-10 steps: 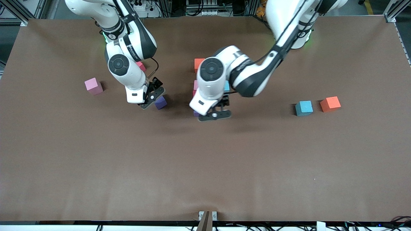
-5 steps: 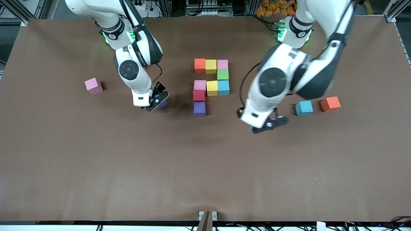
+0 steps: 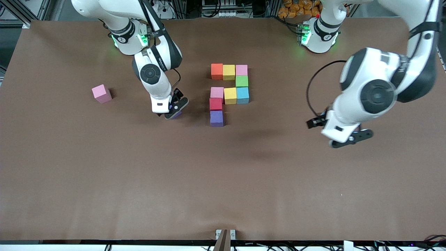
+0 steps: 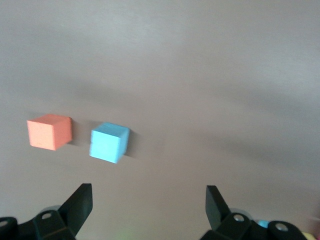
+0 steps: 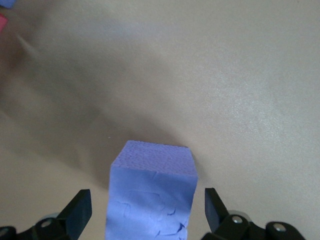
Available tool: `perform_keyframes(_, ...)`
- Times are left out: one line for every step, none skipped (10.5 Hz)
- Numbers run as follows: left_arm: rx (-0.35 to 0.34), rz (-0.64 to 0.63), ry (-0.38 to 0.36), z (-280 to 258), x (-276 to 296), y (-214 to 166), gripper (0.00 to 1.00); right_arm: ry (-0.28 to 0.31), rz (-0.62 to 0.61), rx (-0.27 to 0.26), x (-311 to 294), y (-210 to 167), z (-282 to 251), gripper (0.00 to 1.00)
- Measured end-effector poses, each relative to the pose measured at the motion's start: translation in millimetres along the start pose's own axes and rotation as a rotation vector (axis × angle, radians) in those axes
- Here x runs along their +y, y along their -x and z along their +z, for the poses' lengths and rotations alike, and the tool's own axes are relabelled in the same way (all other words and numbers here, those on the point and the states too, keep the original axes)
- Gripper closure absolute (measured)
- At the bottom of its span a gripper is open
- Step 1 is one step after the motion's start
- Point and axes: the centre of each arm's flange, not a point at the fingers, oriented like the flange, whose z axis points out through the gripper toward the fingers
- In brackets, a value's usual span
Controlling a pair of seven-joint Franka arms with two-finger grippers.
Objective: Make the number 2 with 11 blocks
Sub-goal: 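Move the left gripper to the cyan cube while the right gripper lifts purple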
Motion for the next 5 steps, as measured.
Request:
perform_keyframes(0.015,0.004,0.001,-0.8,-17.0,5.0,0.00,0.002,0.001,-0.003,0.5,0.2,2.6,0.00)
perform_keyframes(0.019,0.011,-0.007,-1.8,-26.3,14.2,0.00,0.004,0.002,-0.008,1.0,0.8,5.2,0.00)
perform_keyframes(0.027,0.027,-0.011,1.6,-36.3,22.5,0.00,0.005,0.003,-0.015,1.3,1.6,8.5,0.00)
perform_keyframes(0.038,0.045,-0.010,12.3,-50.4,25.9,0.00,0.005,0.004,-0.020,1.3,2.8,10.9,0.00)
perform_keyframes(0.042,0.063,-0.007,32.6,-70.5,25.5,0.00,0.006,0.005,-0.022,1.5,4.2,12.8,0.01)
